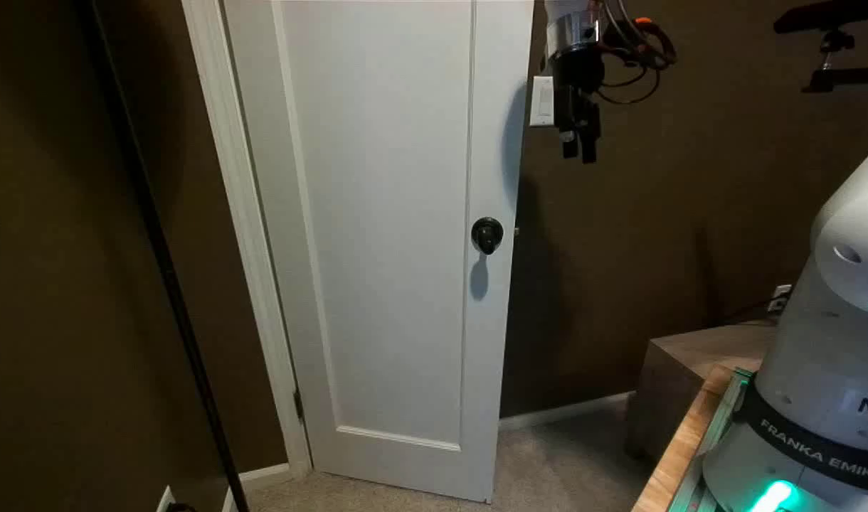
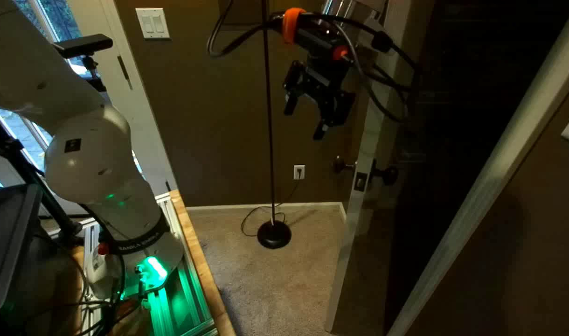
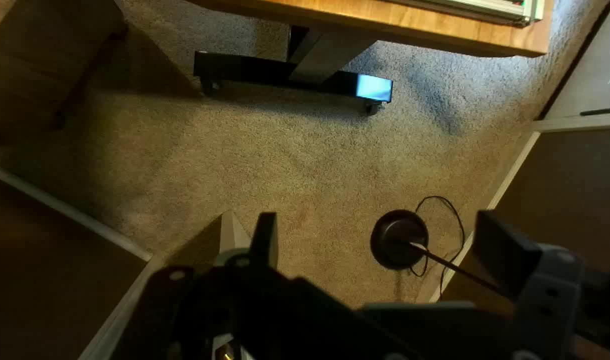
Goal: Close the door
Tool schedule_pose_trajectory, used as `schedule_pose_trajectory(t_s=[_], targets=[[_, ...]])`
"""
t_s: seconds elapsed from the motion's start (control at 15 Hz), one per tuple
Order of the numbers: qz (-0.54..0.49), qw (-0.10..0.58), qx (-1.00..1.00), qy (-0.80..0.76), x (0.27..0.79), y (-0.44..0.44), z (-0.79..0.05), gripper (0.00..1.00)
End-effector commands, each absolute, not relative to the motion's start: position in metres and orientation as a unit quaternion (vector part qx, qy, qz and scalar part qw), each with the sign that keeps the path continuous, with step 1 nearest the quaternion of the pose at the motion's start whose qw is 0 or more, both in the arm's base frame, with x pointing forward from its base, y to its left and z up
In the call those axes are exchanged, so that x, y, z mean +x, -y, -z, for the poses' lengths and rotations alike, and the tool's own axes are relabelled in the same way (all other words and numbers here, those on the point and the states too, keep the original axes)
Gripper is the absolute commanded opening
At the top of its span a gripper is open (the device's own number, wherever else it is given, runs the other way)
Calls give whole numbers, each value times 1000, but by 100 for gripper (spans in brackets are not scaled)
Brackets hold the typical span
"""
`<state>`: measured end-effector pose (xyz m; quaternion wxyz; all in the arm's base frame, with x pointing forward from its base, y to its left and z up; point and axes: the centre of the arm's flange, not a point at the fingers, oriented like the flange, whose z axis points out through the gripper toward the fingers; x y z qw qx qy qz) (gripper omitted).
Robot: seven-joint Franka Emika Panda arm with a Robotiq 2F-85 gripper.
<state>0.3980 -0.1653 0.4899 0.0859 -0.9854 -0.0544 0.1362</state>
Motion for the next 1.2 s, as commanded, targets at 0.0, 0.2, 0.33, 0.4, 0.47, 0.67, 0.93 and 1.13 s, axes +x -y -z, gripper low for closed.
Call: schedule_pose_trajectory(t_s=[0.0,0.2,0.33,0.4,0.47,0.67,0.93,1.13], targets=[[-136,86,-985,54,398,165,-490,100],[-136,86,-985,54,398,165,-490,100],[-136,86,-985,54,398,165,-490,100],[-136,86,-985,54,398,165,-490,100],[-120,63,-991,25,396,160,-494,100],[-80,6,-996,-32,394,141,-505,100],[-40,-62,-993,-94,387,123,-515,100],[-11,-110,-984,-140,371,113,-513,100]])
